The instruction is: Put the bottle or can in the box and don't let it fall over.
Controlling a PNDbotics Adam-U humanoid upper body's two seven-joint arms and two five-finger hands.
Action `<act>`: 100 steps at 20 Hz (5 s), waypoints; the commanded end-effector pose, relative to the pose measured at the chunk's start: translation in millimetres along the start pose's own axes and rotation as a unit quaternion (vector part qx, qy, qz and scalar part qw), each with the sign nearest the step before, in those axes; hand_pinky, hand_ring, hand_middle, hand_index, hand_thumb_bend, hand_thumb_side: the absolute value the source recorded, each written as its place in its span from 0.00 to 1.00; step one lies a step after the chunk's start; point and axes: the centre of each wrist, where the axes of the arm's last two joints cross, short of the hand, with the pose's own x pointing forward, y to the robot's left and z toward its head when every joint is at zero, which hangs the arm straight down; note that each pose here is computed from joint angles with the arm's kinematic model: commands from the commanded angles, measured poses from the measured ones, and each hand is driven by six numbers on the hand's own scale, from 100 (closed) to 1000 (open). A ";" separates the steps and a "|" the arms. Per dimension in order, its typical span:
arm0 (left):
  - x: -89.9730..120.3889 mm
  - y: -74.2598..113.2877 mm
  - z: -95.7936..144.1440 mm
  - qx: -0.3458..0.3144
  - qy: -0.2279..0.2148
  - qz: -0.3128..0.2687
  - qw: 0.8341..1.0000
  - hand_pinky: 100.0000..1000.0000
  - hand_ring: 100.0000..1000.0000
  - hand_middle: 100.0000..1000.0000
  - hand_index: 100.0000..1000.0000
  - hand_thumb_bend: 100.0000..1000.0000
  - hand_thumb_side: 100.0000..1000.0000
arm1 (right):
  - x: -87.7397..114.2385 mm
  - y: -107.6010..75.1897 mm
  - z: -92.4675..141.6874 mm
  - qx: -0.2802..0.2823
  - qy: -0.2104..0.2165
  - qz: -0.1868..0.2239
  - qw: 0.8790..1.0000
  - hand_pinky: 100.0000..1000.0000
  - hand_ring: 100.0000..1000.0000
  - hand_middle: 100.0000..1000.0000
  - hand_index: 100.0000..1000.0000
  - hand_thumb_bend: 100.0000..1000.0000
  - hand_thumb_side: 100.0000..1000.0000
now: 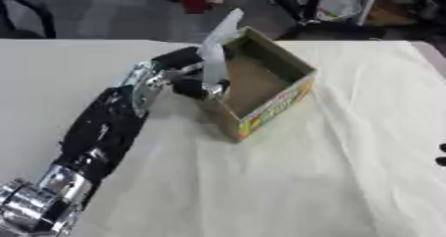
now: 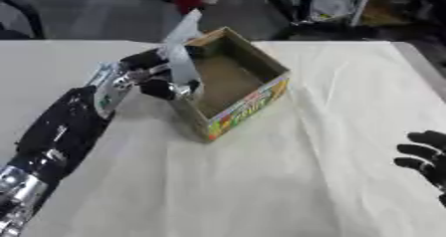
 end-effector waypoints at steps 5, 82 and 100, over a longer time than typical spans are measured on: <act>-16.0 22.0 18.5 0.081 0.051 -0.080 0.992 0.97 1.00 1.00 1.00 0.00 1.00 | 6.0 -5.8 -0.3 0.002 -0.002 0.016 1.000 0.73 0.77 0.76 0.82 0.00 0.41; 0.8 33.4 2.0 0.228 -0.056 0.147 0.961 0.89 1.00 1.00 1.00 0.00 0.67 | 4.0 -6.2 1.6 0.004 0.002 0.015 1.000 0.73 0.77 0.76 0.82 0.00 0.41; -1.3 30.5 3.4 0.222 -0.048 0.151 0.962 0.89 1.00 0.99 1.00 0.00 0.74 | 4.2 -6.3 1.4 0.003 0.002 0.015 1.000 0.73 0.77 0.76 0.82 0.00 0.41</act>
